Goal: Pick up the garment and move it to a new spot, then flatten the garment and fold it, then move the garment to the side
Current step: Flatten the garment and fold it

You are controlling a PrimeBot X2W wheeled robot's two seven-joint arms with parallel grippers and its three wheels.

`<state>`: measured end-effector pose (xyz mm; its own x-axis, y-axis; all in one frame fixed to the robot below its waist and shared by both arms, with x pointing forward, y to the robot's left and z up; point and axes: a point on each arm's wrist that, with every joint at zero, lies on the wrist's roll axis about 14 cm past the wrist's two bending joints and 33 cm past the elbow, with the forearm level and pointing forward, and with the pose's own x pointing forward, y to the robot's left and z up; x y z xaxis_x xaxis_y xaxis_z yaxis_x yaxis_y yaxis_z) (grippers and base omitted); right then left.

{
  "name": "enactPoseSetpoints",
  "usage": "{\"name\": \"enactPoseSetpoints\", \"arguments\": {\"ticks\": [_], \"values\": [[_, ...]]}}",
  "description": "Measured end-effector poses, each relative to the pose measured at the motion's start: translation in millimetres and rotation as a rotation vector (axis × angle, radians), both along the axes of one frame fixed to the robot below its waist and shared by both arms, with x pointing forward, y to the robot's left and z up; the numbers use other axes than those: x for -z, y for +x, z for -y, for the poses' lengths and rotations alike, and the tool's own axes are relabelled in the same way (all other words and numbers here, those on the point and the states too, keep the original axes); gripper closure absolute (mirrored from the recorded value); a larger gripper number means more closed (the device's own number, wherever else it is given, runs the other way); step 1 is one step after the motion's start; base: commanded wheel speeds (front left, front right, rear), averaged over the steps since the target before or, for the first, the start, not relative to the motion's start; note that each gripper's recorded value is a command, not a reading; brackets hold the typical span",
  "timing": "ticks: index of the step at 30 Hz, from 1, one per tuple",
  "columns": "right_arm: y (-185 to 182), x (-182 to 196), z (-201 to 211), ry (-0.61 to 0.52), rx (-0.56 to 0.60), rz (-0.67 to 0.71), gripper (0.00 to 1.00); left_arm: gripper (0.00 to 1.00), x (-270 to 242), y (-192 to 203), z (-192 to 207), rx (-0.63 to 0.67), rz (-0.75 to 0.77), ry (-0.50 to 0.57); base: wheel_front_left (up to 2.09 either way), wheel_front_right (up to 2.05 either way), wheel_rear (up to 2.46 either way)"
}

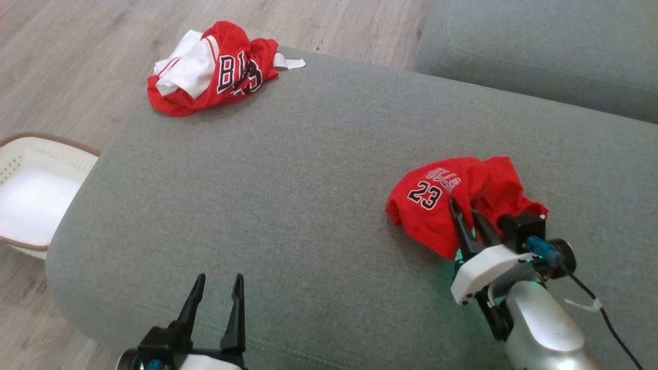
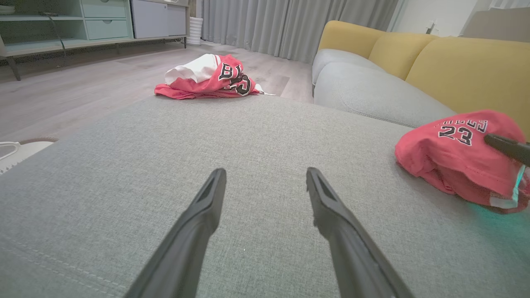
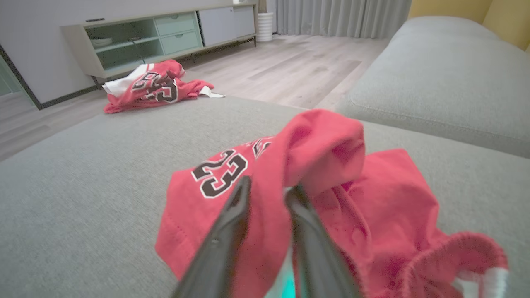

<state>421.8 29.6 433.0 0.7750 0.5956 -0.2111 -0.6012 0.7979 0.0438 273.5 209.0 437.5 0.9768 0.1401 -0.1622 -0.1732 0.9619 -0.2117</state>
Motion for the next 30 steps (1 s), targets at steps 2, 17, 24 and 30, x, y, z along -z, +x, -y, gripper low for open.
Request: {"name": "enactPoseSetpoints", "arguments": {"ticks": [2,17,24,30], "values": [[-2.0,-8.0,-6.6,0.018,-0.018,0.017,1.0,0.0,-0.8,-0.7,0.3,0.0,0.004,0.0,0.0,0.0,0.0],[-75.9,-29.5,-96.8,0.064,-0.385,0.039,0.65,0.0,-4.6,-5.1,2.9,0.002,0.023,-0.002,0.0,0.0,0.0],[-82.4,-32.6,-113.0,0.069,-0.448,0.025,0.0,0.0,1.0,-7.8,2.2,-0.007,0.004,-0.005,0.0,0.0,0.0],[-74.8,-28.3,-101.0,0.047,-0.407,0.017,0.0,0.0,0.4,-3.9,6.4,0.01,0.007,-0.006,0.0,0.0,0.0]]}}
